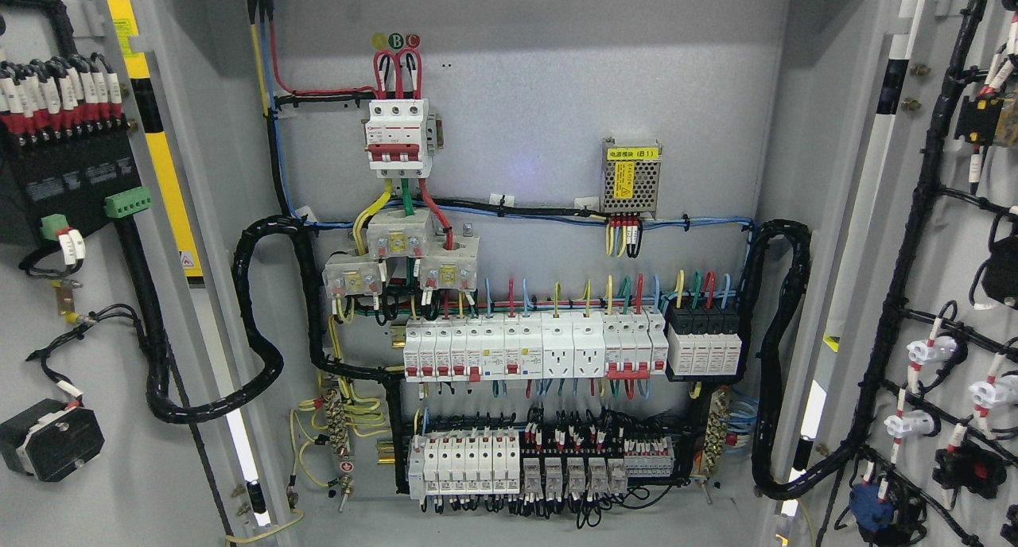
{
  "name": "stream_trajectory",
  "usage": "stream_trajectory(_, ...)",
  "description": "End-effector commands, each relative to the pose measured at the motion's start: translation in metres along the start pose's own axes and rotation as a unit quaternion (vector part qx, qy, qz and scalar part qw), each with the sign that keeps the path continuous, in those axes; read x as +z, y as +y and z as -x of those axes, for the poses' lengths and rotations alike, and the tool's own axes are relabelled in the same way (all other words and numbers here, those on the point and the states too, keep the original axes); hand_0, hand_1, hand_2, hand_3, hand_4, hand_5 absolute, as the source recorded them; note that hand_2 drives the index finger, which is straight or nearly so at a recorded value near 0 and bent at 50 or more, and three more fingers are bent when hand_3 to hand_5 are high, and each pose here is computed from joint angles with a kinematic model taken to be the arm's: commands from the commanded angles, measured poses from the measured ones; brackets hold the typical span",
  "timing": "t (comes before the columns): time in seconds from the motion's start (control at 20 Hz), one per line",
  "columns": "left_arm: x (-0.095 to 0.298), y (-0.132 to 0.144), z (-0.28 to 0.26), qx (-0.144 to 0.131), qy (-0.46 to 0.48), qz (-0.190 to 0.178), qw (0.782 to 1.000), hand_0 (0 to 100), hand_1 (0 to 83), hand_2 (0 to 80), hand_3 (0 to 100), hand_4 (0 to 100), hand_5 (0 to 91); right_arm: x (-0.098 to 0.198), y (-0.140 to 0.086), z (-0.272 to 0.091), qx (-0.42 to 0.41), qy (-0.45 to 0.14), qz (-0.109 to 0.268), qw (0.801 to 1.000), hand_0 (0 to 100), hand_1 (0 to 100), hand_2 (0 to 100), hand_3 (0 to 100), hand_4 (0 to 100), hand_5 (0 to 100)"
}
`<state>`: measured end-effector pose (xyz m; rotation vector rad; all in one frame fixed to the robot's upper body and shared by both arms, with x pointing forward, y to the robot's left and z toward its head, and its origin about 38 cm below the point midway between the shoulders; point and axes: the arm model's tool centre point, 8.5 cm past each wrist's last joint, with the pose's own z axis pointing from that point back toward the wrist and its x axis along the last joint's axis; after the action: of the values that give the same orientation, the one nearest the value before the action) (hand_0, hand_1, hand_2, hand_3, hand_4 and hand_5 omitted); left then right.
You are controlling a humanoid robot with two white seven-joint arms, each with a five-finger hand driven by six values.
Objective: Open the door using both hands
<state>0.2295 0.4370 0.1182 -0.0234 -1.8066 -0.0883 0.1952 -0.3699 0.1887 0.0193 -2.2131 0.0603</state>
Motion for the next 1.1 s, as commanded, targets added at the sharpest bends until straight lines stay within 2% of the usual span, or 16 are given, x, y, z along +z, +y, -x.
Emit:
stream_trajectory(0.0, 0.001, 0.014, -0.007, -0.006, -0.004, -0.012, 1.000, 0, 0.0, 0.0, 5, 0, 0.0, 0.001, 0.000, -0.001, -0.003, -0.001, 0.002, 1.000, 21, 16, 0, 0, 0, 0)
stream_trajectory(0.25, 0.000, 0.023, -0.008, 0.002, 0.002, -0.015, 1.000, 0, 0.0, 0.0, 6, 0, 0.0, 0.001, 0.001, -0.001, -0.004, -0.003, 0.000, 1.000, 21, 16, 0, 0, 0, 0)
stream_trajectory(0.65, -0.005, 0.045, -0.002, -0.006, 0.014, -0.031, 0.999, 0, 0.0, 0.0, 7, 0, 0.0, 0.001, 0.004, 0.001, -0.008, -0.002, -0.002, 1.000, 21, 14, 0, 0, 0, 0)
stream_trajectory(1.05, -0.016, 0.038, -0.002, -0.001, 0.010, -0.014, 1.000, 0, 0.0, 0.0, 7, 0, 0.0, 0.000, 0.009, 0.002, -0.015, -0.003, -0.008, 1.000, 21, 14, 0, 0, 0, 0)
